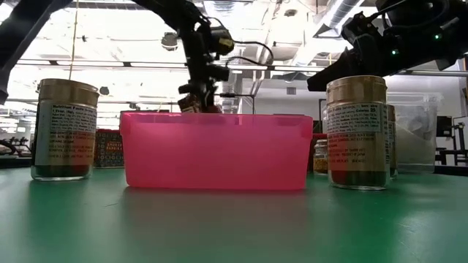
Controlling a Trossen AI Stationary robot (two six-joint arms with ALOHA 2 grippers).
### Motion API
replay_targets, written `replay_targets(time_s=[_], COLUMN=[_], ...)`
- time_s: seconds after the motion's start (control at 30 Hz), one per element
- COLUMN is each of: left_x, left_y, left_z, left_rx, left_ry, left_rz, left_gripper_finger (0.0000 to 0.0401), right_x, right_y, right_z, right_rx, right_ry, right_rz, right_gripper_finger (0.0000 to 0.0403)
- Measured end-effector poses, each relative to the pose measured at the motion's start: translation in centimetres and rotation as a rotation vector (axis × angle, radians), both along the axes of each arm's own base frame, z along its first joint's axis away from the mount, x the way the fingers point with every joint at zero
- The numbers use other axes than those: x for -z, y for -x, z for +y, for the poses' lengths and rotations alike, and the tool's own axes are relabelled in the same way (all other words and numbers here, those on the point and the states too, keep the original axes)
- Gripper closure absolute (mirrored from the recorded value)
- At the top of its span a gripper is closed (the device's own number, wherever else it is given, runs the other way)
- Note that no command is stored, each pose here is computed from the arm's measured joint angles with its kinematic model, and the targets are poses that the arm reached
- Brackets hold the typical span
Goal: Sort spices by type
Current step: Put the red seasoning can into the orange bin
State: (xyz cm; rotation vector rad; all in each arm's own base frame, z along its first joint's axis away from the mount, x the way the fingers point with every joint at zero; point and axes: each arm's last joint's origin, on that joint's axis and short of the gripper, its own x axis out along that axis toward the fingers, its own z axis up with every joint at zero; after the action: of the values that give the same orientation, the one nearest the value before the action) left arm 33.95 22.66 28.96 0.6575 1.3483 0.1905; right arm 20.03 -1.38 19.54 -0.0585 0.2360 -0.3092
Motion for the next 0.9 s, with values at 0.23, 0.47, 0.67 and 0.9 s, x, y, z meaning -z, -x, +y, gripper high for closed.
replay_targets(time_s=[0.23, 0.47, 0.67, 0.9], left_x=[0.9, 1.5, 4.3, 5.5], left_y=[-0.9, -1.1, -1.5, -1.8], left_z=[0.7, 1.0, 1.9, 2.5], left_rx=[0.468, 0.859, 0.96, 0.93], left_ry=[-0.159, -0.232, -0.196, -0.174], left_rz=[0.245, 0.406, 0.526, 0.533], left_gripper_finger=[0.0186, 0.0186, 0.0186, 0.0178], right_x=[0.0, 0.0, 0.1, 0.1], right_y=[0.0, 0.0, 0.0, 0.0], right_z=[0.0, 0.0, 0.0, 0.0], right_rx=[-0.001, -0.001, -0.003, -0.003], right_ry=[0.002, 0.005, 0.005, 0.007], right_rz=[0.006, 0.006, 0.008, 0.01], right_gripper_finger=[0.0127, 0.0127, 0.0127, 0.0127])
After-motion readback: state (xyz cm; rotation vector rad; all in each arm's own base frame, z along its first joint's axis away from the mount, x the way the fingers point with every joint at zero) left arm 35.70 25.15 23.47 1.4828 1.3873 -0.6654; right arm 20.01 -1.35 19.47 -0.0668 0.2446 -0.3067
